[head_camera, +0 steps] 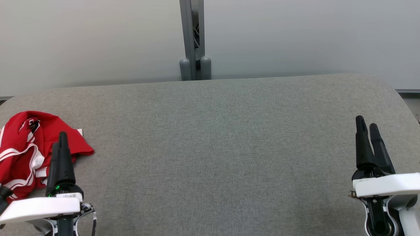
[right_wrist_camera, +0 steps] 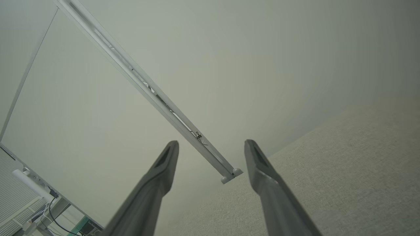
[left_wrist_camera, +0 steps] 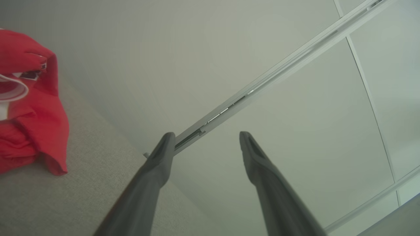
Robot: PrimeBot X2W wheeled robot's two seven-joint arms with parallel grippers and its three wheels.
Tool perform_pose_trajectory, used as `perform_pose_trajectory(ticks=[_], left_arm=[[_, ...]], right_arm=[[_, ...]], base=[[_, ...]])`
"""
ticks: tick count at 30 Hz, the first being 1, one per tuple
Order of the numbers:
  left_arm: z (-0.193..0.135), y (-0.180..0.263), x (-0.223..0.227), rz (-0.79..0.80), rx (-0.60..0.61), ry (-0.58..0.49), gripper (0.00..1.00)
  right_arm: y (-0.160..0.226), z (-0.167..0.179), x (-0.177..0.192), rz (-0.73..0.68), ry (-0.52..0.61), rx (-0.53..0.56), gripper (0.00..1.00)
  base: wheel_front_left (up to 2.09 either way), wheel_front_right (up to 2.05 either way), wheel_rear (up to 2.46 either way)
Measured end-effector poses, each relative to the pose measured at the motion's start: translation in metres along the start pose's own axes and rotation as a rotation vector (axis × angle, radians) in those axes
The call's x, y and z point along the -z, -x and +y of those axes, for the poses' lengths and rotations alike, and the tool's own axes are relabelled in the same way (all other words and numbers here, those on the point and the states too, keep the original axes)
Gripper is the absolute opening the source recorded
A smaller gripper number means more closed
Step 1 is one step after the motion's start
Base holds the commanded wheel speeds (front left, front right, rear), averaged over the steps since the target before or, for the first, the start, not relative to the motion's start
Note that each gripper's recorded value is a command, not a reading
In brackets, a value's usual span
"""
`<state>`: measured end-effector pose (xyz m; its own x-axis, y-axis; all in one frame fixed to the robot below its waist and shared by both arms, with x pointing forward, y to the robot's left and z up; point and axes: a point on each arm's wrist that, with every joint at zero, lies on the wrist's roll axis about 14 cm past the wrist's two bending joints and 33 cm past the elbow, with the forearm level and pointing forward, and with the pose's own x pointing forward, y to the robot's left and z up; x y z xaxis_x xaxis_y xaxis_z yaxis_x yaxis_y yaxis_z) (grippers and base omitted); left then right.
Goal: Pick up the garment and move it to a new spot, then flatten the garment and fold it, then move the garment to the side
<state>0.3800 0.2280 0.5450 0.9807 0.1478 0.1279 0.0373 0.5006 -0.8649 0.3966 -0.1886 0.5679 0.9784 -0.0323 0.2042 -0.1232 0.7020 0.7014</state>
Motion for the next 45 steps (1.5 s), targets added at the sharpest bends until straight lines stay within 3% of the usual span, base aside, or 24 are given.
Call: perform_pose_trajectory(ticks=[9,17,27,38,45], left_arm=[[-0.026,-0.001,0.017,0.036,0.075,-0.195,1.00],[-0.045,0.003,0.046,0.092,0.146,-0.442,1.00],[-0.039,0.015,0.087,0.189,0.173,-0.695,1.00],[-0.023,0.022,0.099,0.209,0.129,-0.800,1.00],[-0.015,0.025,0.102,0.217,0.109,-0.798,1.00]], right_arm=[[0.006,0.000,-0.002,-0.006,0.167,-0.011,1.00],[0.013,-0.005,0.004,0.015,0.291,-0.011,1.00],[0.019,-0.009,0.012,0.043,0.439,-0.018,1.00],[0.027,-0.020,0.025,0.094,0.553,-0.012,1.00],[0.028,-0.022,0.024,0.089,0.583,-0.013,1.00]], base=[[0.00,0.00,0.00],[0.00,0.00,0.00],[0.00,0.00,0.00],[0.00,0.00,0.00],[0.00,0.00,0.00]])
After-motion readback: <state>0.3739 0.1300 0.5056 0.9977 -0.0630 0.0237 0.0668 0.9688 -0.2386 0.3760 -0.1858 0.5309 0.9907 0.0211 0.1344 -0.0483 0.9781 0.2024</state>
